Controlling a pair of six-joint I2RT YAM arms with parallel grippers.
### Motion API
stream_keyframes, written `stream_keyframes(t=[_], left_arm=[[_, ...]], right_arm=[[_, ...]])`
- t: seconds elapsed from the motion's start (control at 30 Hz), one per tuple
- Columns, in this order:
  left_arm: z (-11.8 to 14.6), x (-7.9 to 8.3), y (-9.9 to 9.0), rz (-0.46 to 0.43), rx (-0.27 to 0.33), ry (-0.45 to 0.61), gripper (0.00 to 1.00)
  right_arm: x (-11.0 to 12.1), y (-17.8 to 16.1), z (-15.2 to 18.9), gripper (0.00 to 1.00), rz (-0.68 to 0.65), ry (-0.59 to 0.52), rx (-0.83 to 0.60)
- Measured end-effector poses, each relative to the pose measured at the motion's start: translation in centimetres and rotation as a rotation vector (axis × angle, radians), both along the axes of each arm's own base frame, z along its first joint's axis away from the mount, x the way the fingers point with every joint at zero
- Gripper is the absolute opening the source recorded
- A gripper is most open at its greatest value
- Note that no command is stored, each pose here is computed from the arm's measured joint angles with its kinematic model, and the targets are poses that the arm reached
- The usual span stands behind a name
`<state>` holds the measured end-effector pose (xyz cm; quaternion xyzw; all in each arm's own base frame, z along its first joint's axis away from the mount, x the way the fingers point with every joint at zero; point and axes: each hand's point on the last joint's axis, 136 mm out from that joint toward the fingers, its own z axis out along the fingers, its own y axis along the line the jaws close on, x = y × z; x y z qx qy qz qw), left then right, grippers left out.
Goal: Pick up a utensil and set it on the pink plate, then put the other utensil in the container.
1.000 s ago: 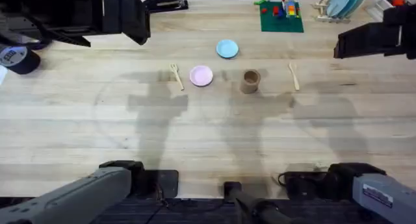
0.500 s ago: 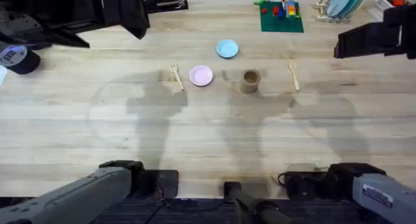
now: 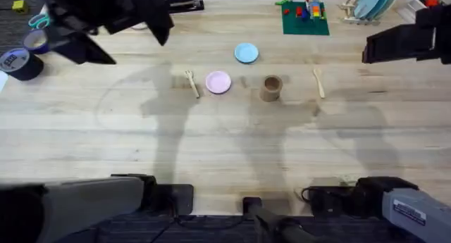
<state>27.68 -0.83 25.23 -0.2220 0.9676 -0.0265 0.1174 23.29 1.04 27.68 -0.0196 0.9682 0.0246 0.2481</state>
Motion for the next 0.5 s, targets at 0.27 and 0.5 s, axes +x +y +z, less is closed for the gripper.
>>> stream_keyframes(t=[0.27,0.5], left_arm=[[-2.2,3.2,-2.3,-0.062,0.002,0.011,0.993],[-5.0,4.7,-2.6,-0.067,0.008,0.088,0.993]], right_arm=[[0.0,0.0,0.0,0.994,0.000,0.000,0.000],[0.0,0.0,0.0,0.995,0.000,0.000,0.000]])
